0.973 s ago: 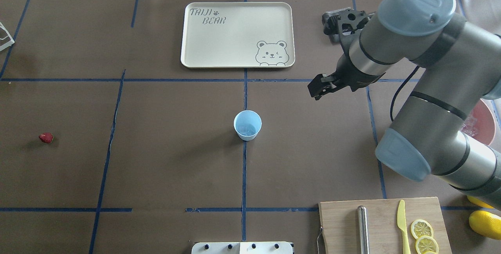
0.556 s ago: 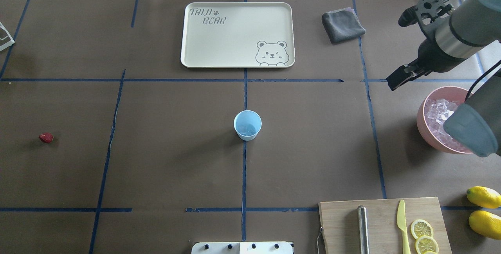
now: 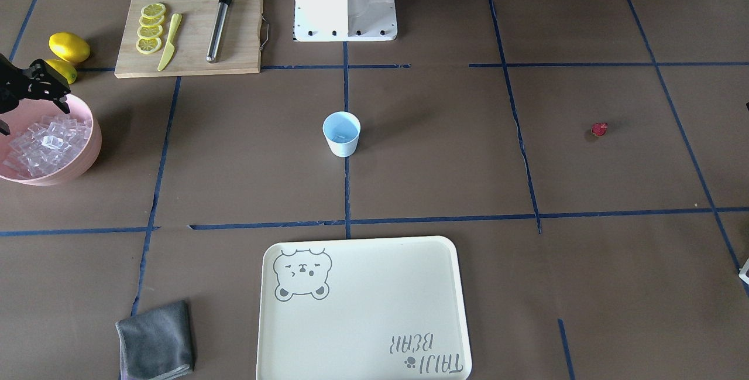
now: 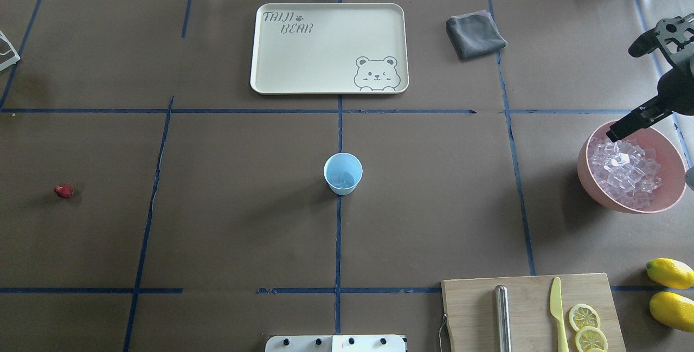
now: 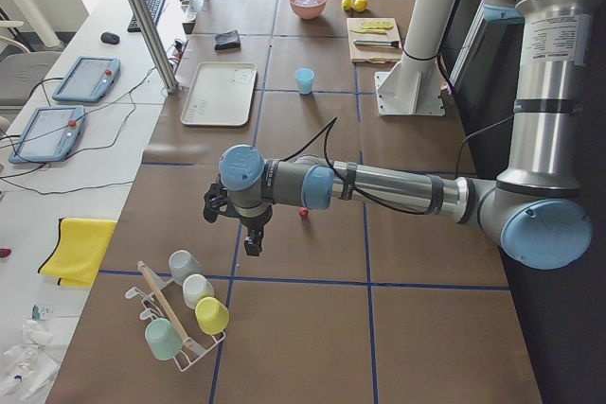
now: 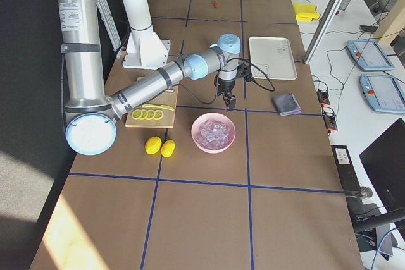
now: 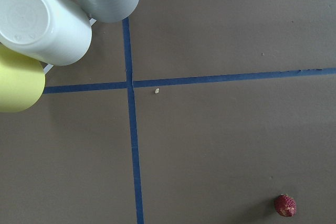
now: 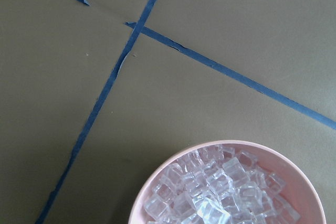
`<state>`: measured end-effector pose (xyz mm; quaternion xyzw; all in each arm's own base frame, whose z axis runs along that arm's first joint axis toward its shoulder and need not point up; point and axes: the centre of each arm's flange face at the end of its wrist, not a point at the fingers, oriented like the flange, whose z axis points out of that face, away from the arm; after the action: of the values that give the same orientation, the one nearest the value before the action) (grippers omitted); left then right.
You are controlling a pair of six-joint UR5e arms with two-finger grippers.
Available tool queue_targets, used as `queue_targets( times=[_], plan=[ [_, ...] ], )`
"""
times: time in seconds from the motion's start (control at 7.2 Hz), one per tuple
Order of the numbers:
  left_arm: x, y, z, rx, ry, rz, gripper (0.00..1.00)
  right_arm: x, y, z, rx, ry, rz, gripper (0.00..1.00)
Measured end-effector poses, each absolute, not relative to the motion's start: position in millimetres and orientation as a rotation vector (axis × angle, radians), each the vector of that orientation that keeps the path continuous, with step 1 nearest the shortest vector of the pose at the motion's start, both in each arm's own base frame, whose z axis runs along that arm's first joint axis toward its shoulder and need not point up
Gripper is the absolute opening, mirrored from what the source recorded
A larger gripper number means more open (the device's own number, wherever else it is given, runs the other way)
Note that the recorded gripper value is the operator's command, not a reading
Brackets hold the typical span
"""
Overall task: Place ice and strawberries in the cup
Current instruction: 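Lower the right gripper into the bowl and grasp a third ice cube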
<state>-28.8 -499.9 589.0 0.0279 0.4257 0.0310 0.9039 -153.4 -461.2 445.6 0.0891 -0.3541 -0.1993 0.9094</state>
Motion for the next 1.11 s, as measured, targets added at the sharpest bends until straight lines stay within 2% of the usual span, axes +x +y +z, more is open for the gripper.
queue_targets(
  times=[0.56, 1.11],
  plan=[
    [-28.5, -500.4, 587.7, 0.059, 0.881, 0.065, 1.0, -144.8, -446.1, 517.7, 0.098, -0.751, -0.248, 0.99],
    [-28.4, -500.5, 587.5, 0.06, 0.881, 0.067, 1.0, -156.9, -447.9, 533.5, 0.058, -0.742, -0.228, 0.99]
  ],
)
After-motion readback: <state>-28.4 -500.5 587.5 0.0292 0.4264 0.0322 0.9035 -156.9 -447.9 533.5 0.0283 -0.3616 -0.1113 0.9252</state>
